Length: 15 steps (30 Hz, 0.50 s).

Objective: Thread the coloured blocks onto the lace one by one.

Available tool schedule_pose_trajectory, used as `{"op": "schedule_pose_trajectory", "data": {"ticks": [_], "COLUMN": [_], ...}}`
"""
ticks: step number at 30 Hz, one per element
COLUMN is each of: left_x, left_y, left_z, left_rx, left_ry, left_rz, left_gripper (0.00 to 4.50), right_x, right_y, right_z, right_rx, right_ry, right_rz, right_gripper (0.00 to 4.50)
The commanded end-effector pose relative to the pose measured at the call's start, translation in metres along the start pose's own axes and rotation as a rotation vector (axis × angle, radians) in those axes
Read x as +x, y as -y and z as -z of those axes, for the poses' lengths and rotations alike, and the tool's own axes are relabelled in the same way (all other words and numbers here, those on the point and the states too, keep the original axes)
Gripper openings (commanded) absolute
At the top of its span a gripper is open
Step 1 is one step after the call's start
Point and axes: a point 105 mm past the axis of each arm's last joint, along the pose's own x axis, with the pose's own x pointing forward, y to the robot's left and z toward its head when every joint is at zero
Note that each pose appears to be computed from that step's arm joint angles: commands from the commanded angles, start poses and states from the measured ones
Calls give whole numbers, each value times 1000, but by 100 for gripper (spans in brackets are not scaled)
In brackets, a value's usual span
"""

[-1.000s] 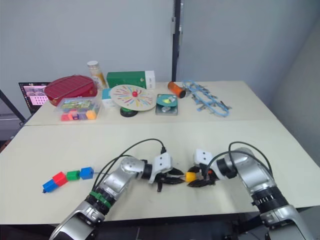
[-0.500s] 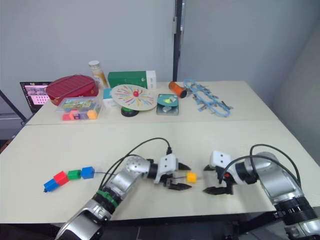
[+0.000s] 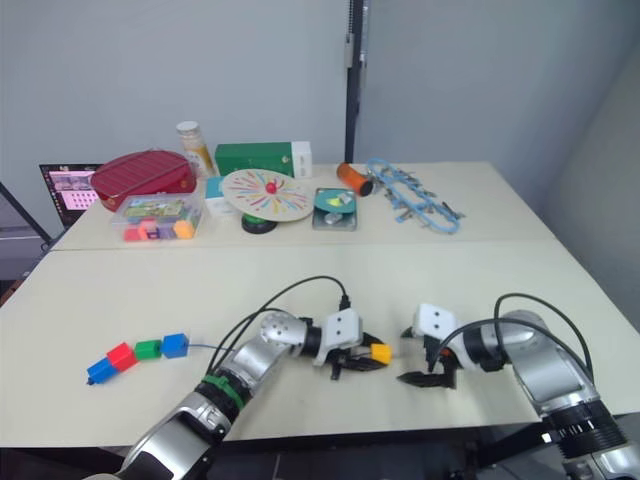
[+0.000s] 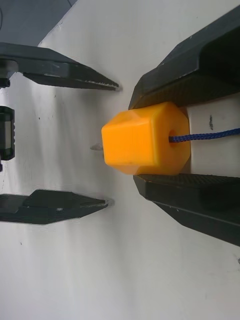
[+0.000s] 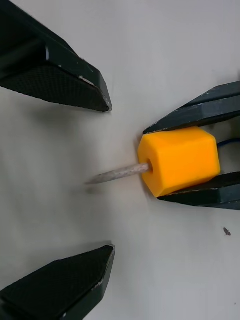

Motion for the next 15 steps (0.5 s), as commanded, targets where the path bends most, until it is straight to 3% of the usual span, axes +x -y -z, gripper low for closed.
{"op": "schedule_pose_trajectory", "data": {"ticks": [1,10,15], "left_x": [0,-6,-34], "left_y": [-2,-4,-13], "left_z": [-5,-6,-6], "left_rx": [30,31,58], "left_ry": [-1,0,-5], "left_rz": [6,-9,-86], "left_gripper": [132,132,132], "right_x": [0,5,8], "right_y": [3,7,8], "right_z": [-10,-2,-4], "right_rx": [-23,37,30], "right_ry": [21,-12,-11], "right_rz": [10,8,-30], "right_gripper": [297,2,0]}}
